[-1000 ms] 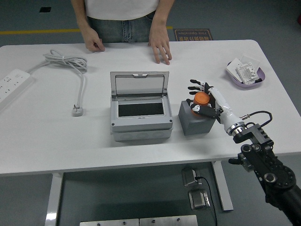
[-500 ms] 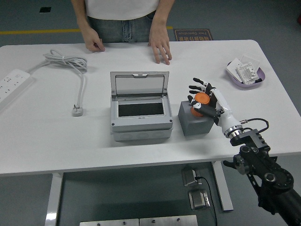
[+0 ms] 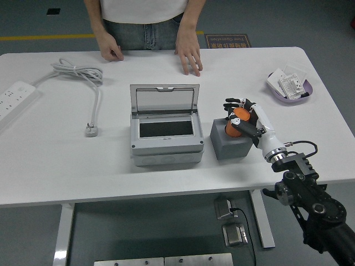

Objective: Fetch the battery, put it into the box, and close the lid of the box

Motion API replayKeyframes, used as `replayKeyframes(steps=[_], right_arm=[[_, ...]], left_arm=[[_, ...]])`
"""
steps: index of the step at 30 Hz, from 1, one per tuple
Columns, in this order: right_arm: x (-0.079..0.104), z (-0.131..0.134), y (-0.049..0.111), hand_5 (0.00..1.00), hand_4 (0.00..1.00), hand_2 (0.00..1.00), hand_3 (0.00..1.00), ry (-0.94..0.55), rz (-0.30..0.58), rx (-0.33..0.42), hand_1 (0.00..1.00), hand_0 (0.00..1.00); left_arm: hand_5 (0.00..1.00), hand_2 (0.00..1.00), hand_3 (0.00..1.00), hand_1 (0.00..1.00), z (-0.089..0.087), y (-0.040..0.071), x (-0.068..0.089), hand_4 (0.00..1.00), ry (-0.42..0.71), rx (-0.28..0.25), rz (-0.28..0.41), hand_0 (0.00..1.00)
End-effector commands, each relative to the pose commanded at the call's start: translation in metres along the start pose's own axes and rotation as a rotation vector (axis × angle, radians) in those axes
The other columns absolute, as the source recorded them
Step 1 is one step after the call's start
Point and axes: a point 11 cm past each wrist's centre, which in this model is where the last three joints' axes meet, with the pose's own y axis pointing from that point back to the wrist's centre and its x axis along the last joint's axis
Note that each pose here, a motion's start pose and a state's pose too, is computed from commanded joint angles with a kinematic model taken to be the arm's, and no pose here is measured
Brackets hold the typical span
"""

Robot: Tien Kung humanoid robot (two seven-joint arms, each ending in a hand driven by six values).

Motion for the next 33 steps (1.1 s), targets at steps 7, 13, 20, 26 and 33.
replayKeyframes(steps=[7,13,20,26,33], right_arm=[[-0.0010,0.0006,0.0000,0.043,0.140,0.543,0.541,0.001,-0.001,-0.003,0.592,0.529],[-0.0012,0.0003,-0.0002,0.032,0.122,0.500,0.509,0.006,0.003,-0.004,0.571,0.529],[-0.0016,-0.0004,-0.0004,0.002,0.189,0.420,0.465,0.015,0.007,-0.004,0.484,0.530],[-0.0022,0.0000,-0.0001,0.002,0.002,0.370,0.417,0.023,0.003,-0.005,0.414,0.532],[-0.0023,0.0008,-0.0002,0.002,0.002,0.359,0.405,0.037,-0.020,-0.007,0.372,0.533]], left_arm=[[0.284,0.635,0.661,0.636,0.0007,0.0001,0.0001,0.724,0.000,-0.003,0.001,0.593],[0.281,0.634,0.660,0.635,0.0010,0.0001,-0.0001,0.724,-0.001,-0.005,0.002,0.593],[0.282,0.633,0.660,0.635,0.0010,0.0000,-0.0001,0.724,0.000,-0.009,0.004,0.595],[0.279,0.632,0.659,0.634,0.0012,-0.0001,-0.0001,0.722,0.001,-0.011,0.005,0.595],[0.272,0.631,0.660,0.634,0.0010,-0.0001,0.0005,0.723,0.000,-0.011,0.007,0.597]])
